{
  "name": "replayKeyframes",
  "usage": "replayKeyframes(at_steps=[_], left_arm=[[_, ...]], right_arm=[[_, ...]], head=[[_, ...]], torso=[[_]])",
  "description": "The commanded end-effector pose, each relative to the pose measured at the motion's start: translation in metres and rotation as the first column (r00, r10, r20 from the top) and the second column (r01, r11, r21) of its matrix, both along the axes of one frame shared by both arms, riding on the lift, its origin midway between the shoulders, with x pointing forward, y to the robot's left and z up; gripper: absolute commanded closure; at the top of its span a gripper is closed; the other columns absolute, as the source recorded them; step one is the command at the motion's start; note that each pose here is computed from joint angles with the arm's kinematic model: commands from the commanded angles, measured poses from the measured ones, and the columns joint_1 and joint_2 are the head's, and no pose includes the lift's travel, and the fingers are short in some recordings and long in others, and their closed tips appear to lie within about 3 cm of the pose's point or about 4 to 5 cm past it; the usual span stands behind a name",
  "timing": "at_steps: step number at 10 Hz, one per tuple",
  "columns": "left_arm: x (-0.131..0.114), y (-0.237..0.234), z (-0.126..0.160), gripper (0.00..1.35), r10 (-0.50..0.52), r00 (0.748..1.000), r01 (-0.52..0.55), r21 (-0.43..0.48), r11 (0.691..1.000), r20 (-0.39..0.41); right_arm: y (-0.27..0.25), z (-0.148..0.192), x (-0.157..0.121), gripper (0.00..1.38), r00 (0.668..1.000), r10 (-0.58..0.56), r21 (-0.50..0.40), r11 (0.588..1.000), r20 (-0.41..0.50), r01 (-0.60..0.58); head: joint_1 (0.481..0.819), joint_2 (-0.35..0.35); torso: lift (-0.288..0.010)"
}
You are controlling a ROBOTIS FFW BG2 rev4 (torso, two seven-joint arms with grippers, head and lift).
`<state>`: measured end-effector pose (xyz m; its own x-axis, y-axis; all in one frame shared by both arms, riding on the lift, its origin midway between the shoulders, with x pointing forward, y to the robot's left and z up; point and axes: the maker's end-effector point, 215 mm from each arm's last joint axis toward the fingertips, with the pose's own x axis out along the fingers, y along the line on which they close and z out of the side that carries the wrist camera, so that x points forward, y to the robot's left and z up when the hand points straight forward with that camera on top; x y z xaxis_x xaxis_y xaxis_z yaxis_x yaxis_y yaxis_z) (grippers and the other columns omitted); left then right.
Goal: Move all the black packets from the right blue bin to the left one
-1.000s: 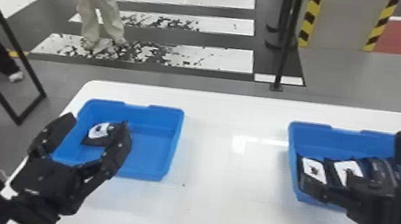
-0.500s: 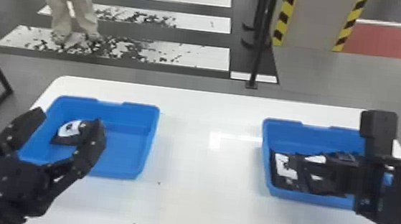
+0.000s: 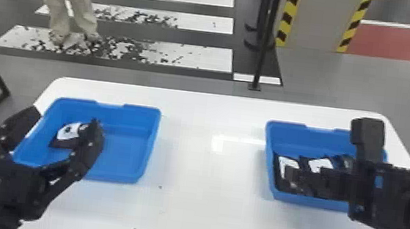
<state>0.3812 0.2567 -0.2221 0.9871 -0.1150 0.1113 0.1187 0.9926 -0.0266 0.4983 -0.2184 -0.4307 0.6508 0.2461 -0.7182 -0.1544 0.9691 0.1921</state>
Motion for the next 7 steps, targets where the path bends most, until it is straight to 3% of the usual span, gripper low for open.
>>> replayKeyframes(at_steps=[1,7], left_arm=[[-0.0003,0.0001,0.0006,0.1,0.0,1.0,0.0,0.003,1.0,0.002],[-0.0017,0.002,0.0048,0.1,0.002,1.0,-0.002,0.01,1.0,0.017]], right_arm=[[0.0125,-0.0087,-0.0041,0.23,0.999,0.019,0.044,0.999,-0.03,-0.017],[0.0093,-0.0173,-0.0095,0.25,0.998,0.003,0.029,1.0,-0.06,-0.001]], head=[[0.695,0.047],[0.695,0.062]], torso=[[-0.14],[-0.14]])
